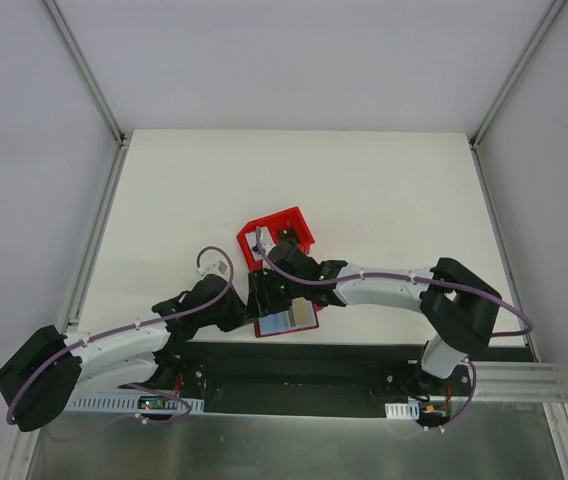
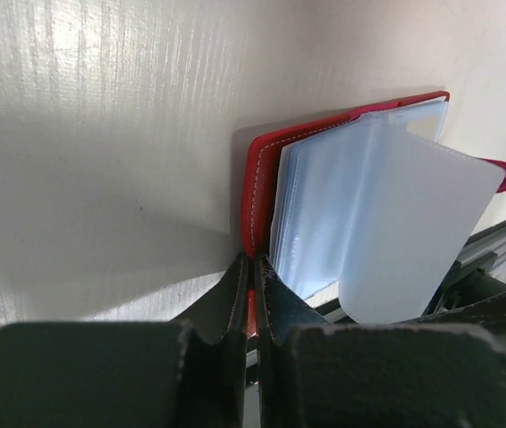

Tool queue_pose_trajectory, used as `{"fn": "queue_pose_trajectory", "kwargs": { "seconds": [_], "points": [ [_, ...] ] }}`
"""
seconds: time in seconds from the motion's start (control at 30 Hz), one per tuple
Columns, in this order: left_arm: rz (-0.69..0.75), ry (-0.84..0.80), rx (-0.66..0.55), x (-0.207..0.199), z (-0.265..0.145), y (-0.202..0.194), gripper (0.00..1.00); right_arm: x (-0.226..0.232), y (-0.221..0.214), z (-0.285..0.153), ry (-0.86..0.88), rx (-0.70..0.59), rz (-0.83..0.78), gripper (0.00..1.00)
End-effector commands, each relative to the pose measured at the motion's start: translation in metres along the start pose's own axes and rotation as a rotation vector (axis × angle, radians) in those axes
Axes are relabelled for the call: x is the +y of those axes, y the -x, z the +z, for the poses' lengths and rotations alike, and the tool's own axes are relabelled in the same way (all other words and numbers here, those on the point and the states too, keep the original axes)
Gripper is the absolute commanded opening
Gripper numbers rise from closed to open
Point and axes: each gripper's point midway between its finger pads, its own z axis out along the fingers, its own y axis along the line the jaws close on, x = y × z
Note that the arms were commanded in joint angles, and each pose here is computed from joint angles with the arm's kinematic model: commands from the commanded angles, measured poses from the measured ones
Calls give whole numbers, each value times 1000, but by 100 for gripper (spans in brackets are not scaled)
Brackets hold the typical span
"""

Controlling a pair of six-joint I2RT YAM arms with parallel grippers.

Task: Put the credit cards into the card holder
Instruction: Pick up the credit card from the storage box.

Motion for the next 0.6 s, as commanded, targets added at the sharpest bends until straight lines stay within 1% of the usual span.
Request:
{"fn": "queue_pose_trajectory", "kwargs": {
  "seconds": [0.0, 0.07, 0.13, 0.3, 0.43, 0.57],
  "points": [
    [-17, 73, 5, 23, 2, -6, 0, 54, 19, -20, 165, -56, -112, 48],
    [-21, 71, 1, 23, 2, -6, 0, 45, 26, -34, 98, -124, -136, 48],
    [-27, 67, -4, 23, 2, -5, 0, 25, 28, -47, -12, -165, -147, 49],
    [-38, 40, -23, 22, -1, -4, 0, -11, 43, -73, -143, -288, -96, 50],
    [-32, 20, -31, 19, -3, -2, 0, -31, 62, -88, -202, -319, -77, 51],
    [-30, 24, -59, 18, -2, 3, 0, -40, 94, -99, -258, -353, -111, 55]
  ]
}}
